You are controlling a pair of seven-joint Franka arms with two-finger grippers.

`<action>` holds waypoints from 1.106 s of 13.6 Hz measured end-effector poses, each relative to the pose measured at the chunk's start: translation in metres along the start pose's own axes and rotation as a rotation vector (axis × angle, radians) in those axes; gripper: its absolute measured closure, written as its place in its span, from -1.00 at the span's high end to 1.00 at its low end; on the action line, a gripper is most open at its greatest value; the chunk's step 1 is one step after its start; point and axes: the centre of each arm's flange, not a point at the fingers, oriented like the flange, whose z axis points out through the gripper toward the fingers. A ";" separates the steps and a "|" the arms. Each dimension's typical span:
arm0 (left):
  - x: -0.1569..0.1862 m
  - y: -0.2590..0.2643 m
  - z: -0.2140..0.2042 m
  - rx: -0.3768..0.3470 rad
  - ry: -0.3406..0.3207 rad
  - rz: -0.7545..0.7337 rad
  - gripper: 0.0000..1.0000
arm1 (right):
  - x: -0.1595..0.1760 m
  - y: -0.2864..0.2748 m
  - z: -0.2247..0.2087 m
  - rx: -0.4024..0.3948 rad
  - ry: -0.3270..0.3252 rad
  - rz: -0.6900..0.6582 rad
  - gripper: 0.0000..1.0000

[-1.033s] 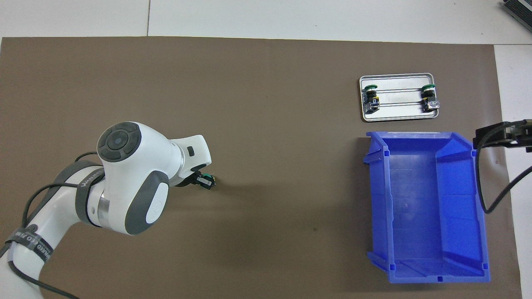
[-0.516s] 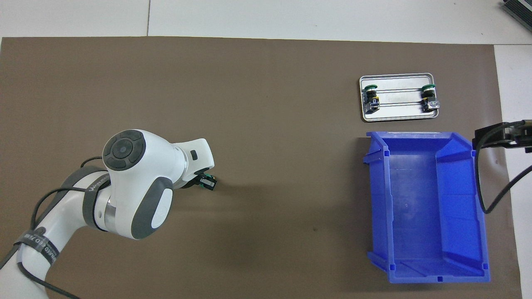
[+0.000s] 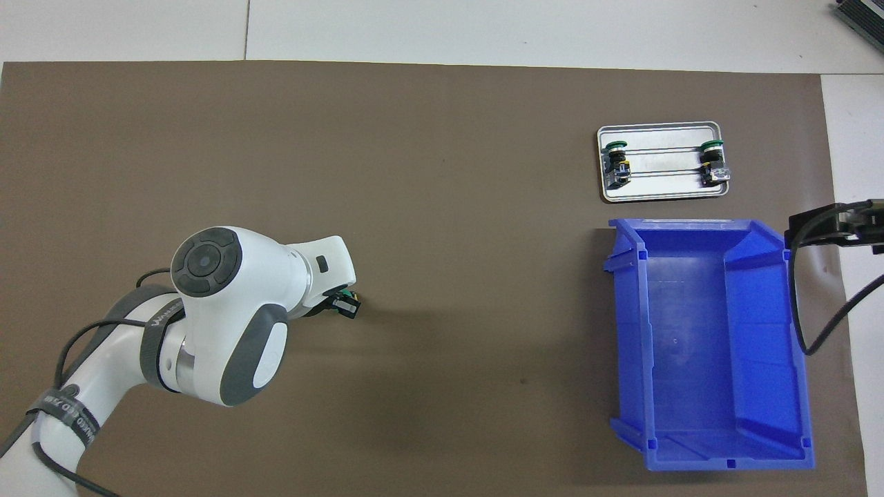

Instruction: Place and press button with both arms

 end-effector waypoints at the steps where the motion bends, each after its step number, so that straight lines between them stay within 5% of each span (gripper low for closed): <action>1: 0.000 0.000 0.000 0.001 0.001 0.001 -0.77 | 0.000 0.000 0.000 0.000 0.000 0.000 1.00; 6: 0.005 0.003 -0.011 -0.005 -0.011 0.007 -0.70 | 0.000 0.000 0.000 0.000 0.000 0.000 1.00; 9: 0.022 -0.006 -0.052 -0.017 -0.039 -0.003 -0.67 | 0.000 0.000 0.001 0.000 -0.002 0.000 1.00; 15: 0.020 -0.116 -0.121 0.095 -0.142 -0.119 -0.67 | -0.001 0.000 0.000 0.000 -0.001 0.000 1.00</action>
